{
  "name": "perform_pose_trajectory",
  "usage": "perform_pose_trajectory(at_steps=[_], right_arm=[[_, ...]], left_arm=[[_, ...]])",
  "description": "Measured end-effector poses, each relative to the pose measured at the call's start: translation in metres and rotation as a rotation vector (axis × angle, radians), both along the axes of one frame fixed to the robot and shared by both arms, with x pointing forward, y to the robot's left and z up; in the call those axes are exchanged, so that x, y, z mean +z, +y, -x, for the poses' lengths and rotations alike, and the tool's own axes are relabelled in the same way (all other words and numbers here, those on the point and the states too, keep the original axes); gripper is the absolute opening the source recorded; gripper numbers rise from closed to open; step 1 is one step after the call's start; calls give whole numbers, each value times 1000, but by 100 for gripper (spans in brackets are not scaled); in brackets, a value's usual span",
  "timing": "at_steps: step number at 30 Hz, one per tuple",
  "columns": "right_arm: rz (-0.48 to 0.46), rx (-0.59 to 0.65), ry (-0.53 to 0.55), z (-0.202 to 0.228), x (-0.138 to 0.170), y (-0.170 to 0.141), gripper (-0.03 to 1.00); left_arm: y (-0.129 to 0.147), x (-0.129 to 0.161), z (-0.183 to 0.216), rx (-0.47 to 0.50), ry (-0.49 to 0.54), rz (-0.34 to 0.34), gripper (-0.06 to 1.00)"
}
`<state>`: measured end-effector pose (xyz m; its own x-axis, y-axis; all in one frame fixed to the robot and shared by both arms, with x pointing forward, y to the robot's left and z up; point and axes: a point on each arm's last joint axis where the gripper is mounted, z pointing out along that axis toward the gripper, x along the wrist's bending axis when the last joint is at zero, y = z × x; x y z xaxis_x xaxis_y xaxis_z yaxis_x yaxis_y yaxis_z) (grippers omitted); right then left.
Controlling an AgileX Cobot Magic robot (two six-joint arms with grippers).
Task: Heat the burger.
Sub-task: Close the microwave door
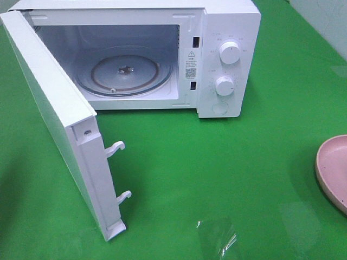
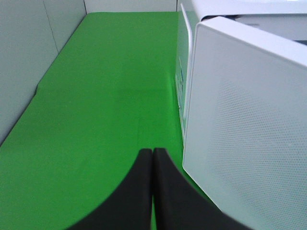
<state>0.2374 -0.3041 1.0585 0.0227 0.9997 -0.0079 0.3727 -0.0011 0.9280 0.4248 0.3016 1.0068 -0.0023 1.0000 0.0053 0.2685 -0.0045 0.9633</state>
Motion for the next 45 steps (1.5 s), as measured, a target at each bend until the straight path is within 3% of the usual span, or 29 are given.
perform_pose_trajectory(at_steps=[9, 13, 15, 22, 30, 36, 45], right_arm=[[0, 0, 0, 0, 0, 0, 73], [0, 0, 0, 0, 0, 0, 73], [0, 0, 0, 0, 0, 0, 73], [0, 0, 0, 0, 0, 0, 73], [0, 0, 0, 0, 0, 0, 73], [0, 0, 0, 0, 0, 0, 73], [0, 0, 0, 0, 0, 0, 73]], left_arm=[[-5, -24, -13, -57, -113, -15, 0], [-11, -38, -21, -122, -97, 11, 0], [-18, -51, -27, -208, -82, 5, 0], [-27, -59, -45, -295, -50, 42, 0], [-31, -65, -60, -335, -27, 53, 0], [-50, -70, -66, -403, -11, 53, 0], [-71, -79, -75, -401, 16, 93, 0]])
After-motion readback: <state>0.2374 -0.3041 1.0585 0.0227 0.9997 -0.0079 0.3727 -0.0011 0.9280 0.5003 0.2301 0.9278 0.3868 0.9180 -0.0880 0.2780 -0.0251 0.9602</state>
